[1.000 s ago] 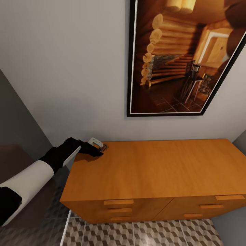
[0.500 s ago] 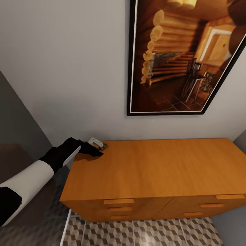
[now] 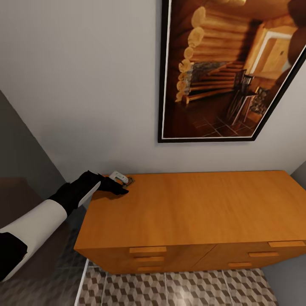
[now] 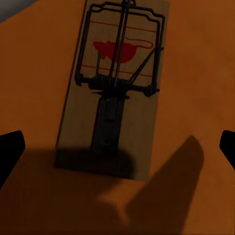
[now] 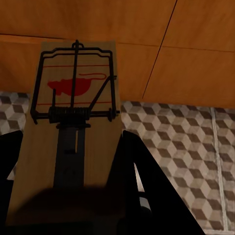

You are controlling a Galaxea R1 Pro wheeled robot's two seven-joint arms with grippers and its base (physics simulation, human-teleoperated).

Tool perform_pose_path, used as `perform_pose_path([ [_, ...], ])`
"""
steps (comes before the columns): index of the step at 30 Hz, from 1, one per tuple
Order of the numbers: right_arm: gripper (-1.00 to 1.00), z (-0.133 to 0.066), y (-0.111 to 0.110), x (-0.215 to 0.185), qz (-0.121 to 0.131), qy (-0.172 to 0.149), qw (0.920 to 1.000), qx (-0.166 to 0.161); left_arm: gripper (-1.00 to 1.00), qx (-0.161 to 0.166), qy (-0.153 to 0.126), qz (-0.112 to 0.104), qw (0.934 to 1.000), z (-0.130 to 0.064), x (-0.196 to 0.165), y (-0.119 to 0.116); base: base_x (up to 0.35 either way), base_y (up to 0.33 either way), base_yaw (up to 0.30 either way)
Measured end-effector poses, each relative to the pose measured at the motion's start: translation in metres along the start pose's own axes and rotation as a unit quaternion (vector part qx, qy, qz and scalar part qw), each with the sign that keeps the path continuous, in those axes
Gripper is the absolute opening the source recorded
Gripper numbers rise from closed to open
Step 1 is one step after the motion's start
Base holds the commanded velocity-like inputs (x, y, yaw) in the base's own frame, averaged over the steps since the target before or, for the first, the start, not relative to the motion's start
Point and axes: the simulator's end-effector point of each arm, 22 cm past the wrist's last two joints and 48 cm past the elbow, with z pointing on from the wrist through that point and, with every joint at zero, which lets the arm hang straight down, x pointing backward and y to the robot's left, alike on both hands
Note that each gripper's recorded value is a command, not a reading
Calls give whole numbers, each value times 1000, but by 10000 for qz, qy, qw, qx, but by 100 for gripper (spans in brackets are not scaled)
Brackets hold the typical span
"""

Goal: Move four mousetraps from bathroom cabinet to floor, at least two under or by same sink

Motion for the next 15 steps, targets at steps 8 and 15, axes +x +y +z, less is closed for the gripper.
perform_pose_path([
  [8, -100, 0, 0, 0, 1, 7, 10000, -1, 100, 3, 7, -3, 10000, 1, 1, 0, 0, 0, 0],
  [15, -100, 0, 0, 1, 0, 8, 10000, -1, 100, 2, 11, -6, 10000, 1, 1, 0, 0, 0, 0],
])
